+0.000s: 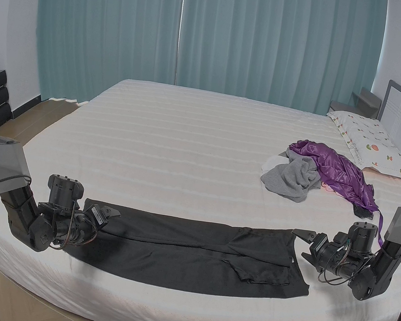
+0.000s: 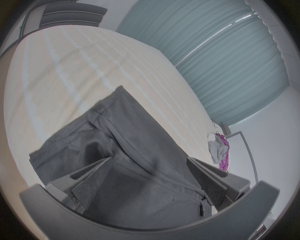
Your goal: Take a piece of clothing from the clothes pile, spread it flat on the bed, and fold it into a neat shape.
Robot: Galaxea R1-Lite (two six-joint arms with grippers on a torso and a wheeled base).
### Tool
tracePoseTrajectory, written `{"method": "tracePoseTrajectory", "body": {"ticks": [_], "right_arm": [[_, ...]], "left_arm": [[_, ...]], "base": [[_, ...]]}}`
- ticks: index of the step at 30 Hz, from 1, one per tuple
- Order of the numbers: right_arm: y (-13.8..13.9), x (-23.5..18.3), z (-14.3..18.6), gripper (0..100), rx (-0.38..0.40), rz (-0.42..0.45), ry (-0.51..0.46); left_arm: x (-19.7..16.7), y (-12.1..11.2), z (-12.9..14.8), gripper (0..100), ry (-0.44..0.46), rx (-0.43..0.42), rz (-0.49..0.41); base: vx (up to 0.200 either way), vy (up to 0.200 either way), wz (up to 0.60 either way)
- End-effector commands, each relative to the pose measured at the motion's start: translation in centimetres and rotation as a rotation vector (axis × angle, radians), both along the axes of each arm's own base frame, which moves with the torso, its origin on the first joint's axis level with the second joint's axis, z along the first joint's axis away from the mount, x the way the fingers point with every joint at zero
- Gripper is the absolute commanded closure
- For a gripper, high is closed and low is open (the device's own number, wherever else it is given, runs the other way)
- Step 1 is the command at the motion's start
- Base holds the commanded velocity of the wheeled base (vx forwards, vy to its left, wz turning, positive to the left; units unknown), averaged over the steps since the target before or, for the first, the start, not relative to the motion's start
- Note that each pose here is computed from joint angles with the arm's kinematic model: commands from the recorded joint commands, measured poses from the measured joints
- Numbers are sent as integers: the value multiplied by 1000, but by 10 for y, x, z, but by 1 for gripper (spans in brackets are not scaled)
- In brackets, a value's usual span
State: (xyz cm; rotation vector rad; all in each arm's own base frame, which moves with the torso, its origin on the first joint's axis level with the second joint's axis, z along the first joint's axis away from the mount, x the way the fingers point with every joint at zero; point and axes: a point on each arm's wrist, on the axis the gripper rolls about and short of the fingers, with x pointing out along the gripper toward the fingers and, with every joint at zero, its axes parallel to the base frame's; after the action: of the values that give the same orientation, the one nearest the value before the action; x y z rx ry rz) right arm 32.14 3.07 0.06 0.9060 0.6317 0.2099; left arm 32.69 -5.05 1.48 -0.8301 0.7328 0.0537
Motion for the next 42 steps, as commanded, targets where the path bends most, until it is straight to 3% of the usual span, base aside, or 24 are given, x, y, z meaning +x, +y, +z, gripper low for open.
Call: {"method": "tracePoseTrajectory", "body": {"ticks": [1,15,23,30,37,42], "right_arm": [[0,0,-2,0,3,8,5],[-1,-2,-1,0,5,4,-15],[-1,-2,-2,0,5,4,-15],[-1,-2,-5,0,9,11,-9],[0,-1,-9,0,10,18,0],[0,-1,-9,0,10,18,2]], "left_arm": [[6,17,-10,0,5,3,53],[12,48,-2,0,-29,7,140],[17,78,5,0,-60,-17,205],[10,94,2,0,-42,-160,61],[4,91,-12,0,-36,-66,-53],[7,86,-17,0,-34,-54,-84]], "base": [[0,0,0],[0,0,0],[0,0,0],[0,0,0],[0,0,0],[0,0,0]]}}
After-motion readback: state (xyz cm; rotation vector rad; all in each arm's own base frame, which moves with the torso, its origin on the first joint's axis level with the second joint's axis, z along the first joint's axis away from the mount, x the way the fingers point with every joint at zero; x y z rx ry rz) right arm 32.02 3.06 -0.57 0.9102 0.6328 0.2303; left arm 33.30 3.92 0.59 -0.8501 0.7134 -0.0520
